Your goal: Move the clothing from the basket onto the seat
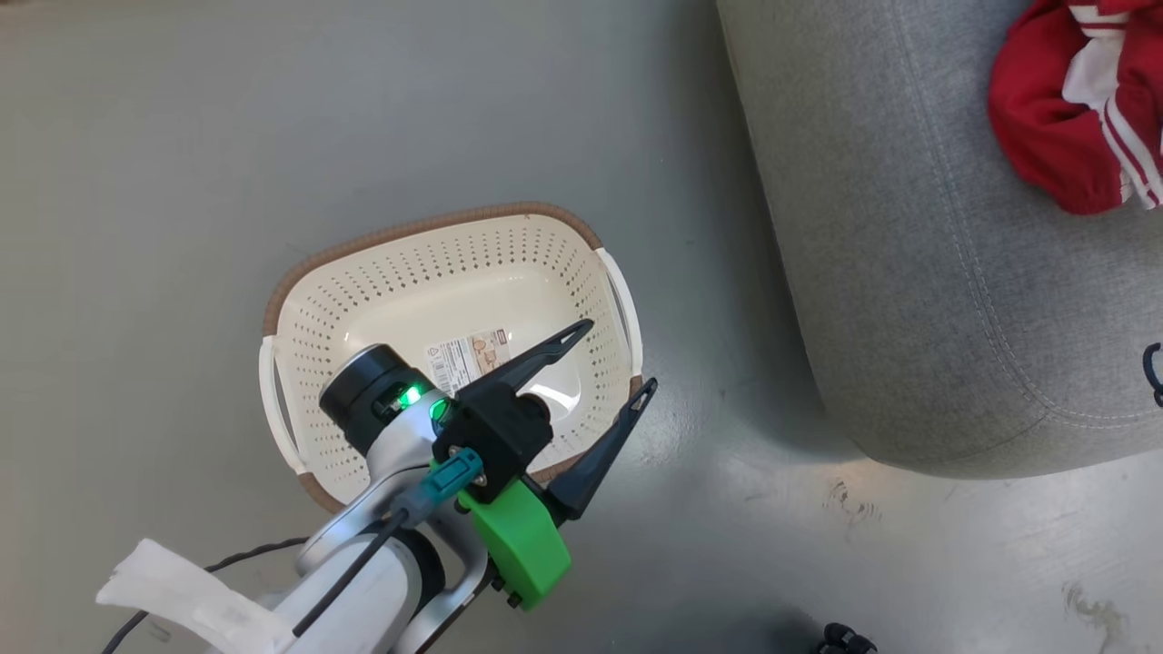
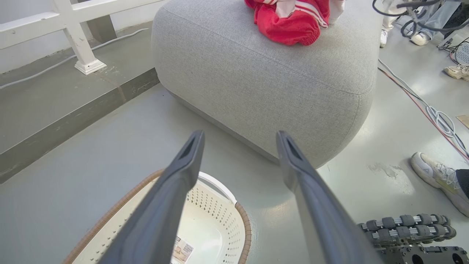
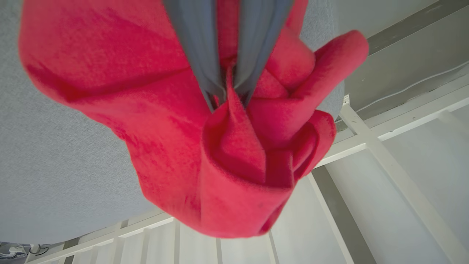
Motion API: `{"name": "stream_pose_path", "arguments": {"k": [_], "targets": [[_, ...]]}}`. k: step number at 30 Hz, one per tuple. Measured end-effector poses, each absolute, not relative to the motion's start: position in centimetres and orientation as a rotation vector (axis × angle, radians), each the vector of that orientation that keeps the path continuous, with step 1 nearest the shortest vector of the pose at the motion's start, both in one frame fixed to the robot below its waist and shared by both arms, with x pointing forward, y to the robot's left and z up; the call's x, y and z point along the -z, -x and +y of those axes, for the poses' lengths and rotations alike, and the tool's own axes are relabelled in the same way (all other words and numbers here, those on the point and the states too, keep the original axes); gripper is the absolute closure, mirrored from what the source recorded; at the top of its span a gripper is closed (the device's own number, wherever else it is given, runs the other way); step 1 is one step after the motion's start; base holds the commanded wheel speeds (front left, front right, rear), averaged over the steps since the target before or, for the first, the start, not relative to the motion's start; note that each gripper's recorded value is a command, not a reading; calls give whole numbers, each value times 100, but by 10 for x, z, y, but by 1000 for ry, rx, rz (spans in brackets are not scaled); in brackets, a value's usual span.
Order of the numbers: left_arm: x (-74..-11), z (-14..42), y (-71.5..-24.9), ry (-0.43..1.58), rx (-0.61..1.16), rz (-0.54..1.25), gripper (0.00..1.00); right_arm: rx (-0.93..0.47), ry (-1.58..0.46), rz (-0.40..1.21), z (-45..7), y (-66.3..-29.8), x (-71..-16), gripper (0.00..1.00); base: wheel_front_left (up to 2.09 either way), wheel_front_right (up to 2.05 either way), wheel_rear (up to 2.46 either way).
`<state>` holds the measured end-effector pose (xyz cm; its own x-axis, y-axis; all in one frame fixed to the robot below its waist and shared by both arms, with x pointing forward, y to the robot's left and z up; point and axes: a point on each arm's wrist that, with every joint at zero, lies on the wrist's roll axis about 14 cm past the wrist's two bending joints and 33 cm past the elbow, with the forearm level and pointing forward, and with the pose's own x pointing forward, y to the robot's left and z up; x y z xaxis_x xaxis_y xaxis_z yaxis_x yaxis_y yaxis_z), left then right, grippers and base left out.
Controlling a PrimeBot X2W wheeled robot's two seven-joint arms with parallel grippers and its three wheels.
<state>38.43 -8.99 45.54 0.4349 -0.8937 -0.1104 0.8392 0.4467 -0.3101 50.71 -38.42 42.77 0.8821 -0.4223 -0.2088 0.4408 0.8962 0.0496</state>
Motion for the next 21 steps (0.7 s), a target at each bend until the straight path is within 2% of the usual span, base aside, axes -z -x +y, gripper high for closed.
{"name": "stream_pose_path", "arguments": {"k": [12,21], "targets": [[-474,-85,-386,215,1056,203,0,328,-44,186,-361,-507,-447,0,0,0,0],[-495,-61,-399,221,909,128,0,200,-26,142,-320,-496,-465,0,0,0,0]]}}
